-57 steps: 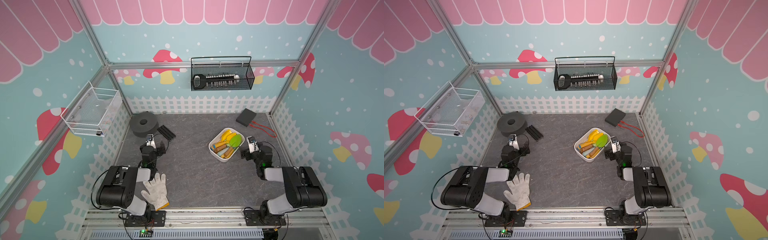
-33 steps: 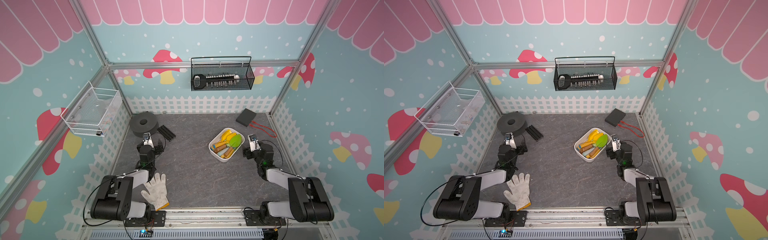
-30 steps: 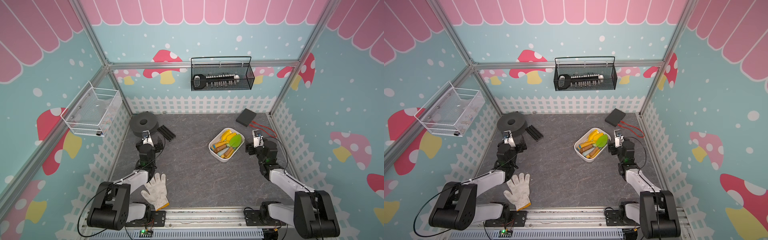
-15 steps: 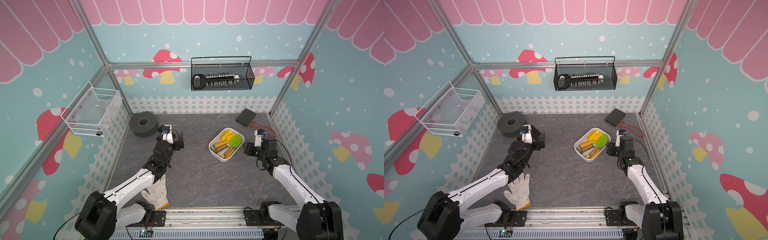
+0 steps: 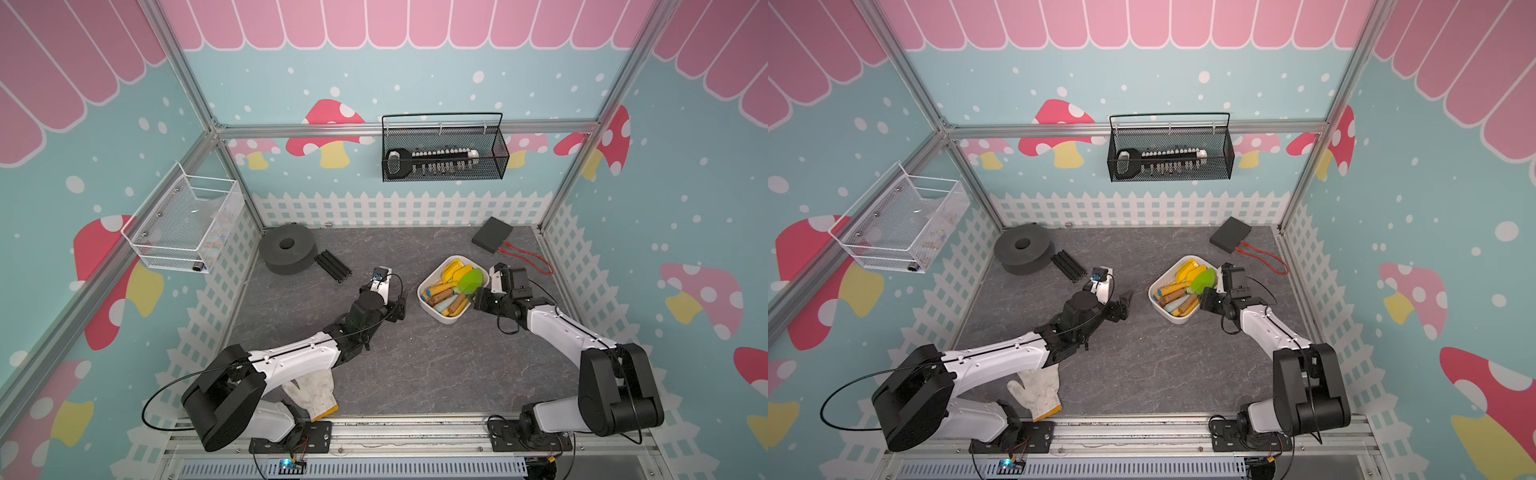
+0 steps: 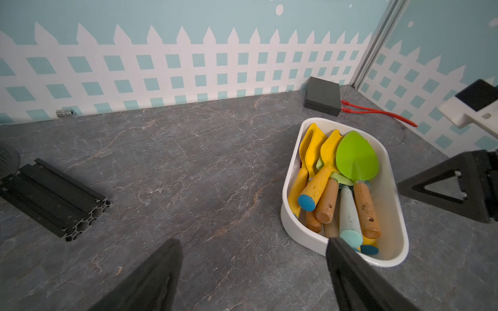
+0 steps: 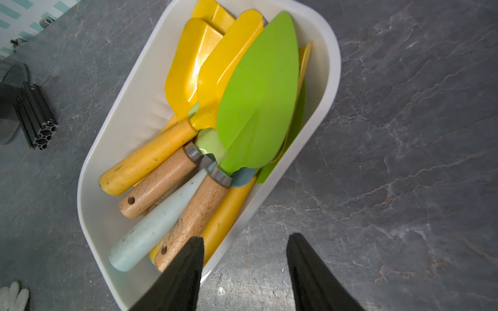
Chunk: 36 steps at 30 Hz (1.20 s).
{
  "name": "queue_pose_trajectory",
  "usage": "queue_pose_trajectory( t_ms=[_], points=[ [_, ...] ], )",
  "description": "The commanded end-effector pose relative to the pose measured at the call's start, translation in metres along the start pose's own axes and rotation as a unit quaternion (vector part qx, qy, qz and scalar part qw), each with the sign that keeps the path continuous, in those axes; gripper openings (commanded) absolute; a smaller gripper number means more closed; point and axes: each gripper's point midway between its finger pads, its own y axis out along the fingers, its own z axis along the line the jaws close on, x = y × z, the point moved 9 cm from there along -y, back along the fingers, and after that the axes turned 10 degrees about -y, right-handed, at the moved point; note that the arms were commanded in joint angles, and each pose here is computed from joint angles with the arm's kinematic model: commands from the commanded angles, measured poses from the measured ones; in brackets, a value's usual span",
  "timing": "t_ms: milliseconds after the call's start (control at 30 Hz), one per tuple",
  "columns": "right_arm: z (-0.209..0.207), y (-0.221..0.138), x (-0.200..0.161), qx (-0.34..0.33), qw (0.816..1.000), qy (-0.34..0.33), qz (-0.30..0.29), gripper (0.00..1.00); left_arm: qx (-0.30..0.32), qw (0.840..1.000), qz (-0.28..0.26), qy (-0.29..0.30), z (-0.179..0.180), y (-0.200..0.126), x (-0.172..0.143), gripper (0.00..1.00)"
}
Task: Take the shovel out of the storage box
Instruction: Adjust the storage box at the center of the board.
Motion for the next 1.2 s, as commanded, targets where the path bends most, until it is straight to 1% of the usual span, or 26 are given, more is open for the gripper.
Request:
queue_pose_trajectory(
  t_ms=[0,100,300,467,700,800,967,1167],
  points=[
    [0.002,0.003,0.014,-0.013,1.0,-0.003,0.004,0.55,-0.002,1.0,-0.002,-0.003,0.005,0.0,-0.013,0.87],
    [0.0,0.008,0.02,-0.027,0.999,0.002,0.016,0.48,0.016,1.0,-0.007,0.003,0.011,-0.002,-0.017,0.87],
    [-0.006,0.017,0.019,-0.057,0.998,0.016,0.032,0.45,0.032,0.999,-0.011,-0.004,0.015,-0.009,-0.014,0.87],
    [-0.006,0.018,0.015,-0.057,0.997,0.022,0.041,0.43,0.034,0.999,-0.013,-0.006,0.016,-0.012,-0.012,0.88],
    [-0.008,0.025,0.017,-0.063,0.997,0.015,0.052,0.28,0.048,0.999,-0.012,-0.004,0.017,-0.015,-0.006,0.88],
    [-0.008,0.027,0.018,-0.067,0.996,0.007,0.06,0.23,0.059,0.998,-0.007,-0.003,0.019,-0.017,-0.005,0.88],
    [-0.008,0.029,0.02,-0.067,0.994,-0.021,0.081,0.15,0.054,0.998,0.009,-0.007,0.016,-0.016,-0.005,0.88],
    [-0.01,0.021,0.021,-0.084,0.99,-0.063,0.095,0.01,0.049,0.999,0.012,-0.009,0.016,-0.016,-0.005,0.88]
  ],
)
